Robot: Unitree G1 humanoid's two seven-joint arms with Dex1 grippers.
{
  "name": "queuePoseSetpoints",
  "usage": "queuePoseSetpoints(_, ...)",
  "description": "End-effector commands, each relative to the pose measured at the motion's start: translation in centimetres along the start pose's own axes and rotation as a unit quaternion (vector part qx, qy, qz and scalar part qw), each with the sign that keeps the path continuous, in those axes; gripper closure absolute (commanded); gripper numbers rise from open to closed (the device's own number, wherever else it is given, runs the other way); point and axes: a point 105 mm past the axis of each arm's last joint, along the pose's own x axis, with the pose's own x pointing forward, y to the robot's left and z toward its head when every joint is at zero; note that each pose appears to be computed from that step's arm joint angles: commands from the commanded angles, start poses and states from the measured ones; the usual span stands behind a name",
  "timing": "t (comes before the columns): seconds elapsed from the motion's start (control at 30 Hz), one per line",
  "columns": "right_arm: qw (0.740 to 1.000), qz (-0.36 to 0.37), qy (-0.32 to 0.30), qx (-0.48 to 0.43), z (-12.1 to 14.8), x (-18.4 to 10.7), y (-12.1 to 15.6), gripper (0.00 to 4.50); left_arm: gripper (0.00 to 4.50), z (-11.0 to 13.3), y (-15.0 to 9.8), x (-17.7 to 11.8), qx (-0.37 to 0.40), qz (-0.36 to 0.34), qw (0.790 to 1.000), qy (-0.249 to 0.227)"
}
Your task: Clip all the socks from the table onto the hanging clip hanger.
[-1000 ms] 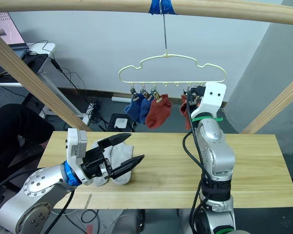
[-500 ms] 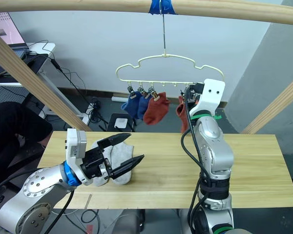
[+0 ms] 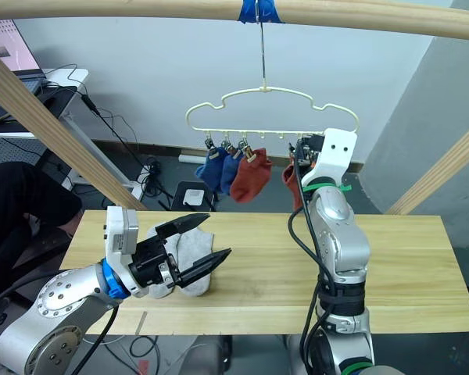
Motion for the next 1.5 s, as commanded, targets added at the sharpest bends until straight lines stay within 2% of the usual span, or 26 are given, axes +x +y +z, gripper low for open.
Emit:
queuePoseSetpoints(0.03,0.999,0.006,-0.037,0.003,1.8,0.0,0.4,2.39,0.0,0.9,-0.9,0.1,0.015,-0.011,1.0,-0.016)
queuePoseSetpoints(0.3,0.999,0.005,-0.04,0.003,1.9,0.1,0.4,2.39,0.0,0.8,-0.9,0.1,0.014,-0.013,1.0,-0.016)
queuePoseSetpoints(0.4,0.999,0.012,-0.04,0.006,1.9,0.2,0.6,2.98,0.0,0.8,-1.0,0.1,0.014,-0.013,1.0,-0.016)
queuePoseSetpoints(0.5,0.999,0.015,-0.04,0.008,1.9,0.2,0.6,3.84,0.0,0.8,-1.0,0.1,0.014,-0.012,1.0,-0.016)
queuePoseSetpoints(0.57,0.999,0.016,-0.04,0.007,1.9,0.2,0.7,4.16,0.0,0.8,-1.0,0.1,0.014,-0.012,1.0,-0.016)
queuePoseSetpoints(0.8,0.998,0.056,-0.037,0.012,2.1,0.3,0.4,4.16,0.0,0.0,-0.8,0.0,0.007,-0.003,1.0,0.0)
queuePoseSetpoints(0.93,0.995,0.101,-0.012,0.006,2.2,0.6,-0.9,4.16,0.0,-3.2,2.5,-1.3,-0.061,0.099,0.992,0.047)
queuePoseSetpoints(1.0,0.992,0.129,0.011,-0.006,2.2,0.5,-1.4,4.16,0.0,-4.6,3.2,-2.0,-0.063,0.12,0.988,0.073)
queuePoseSetpoints(1.2,0.981,0.184,0.062,-0.006,2.3,-0.2,-2.2,4.16,0.0,-6.3,3.7,-2.7,-0.075,0.136,0.983,0.1)
queuePoseSetpoints(1.33,0.974,0.21,0.089,-0.012,2.3,-0.6,-2.5,4.16,0.0,-6.3,4.2,-2.5,-0.066,0.144,0.983,0.092)
queuePoseSetpoints(1.5,0.976,0.203,0.064,-0.053,2.2,-0.4,-2.3,4.16,0.0,-5.3,3.7,-1.5,-0.044,0.124,0.989,0.074)
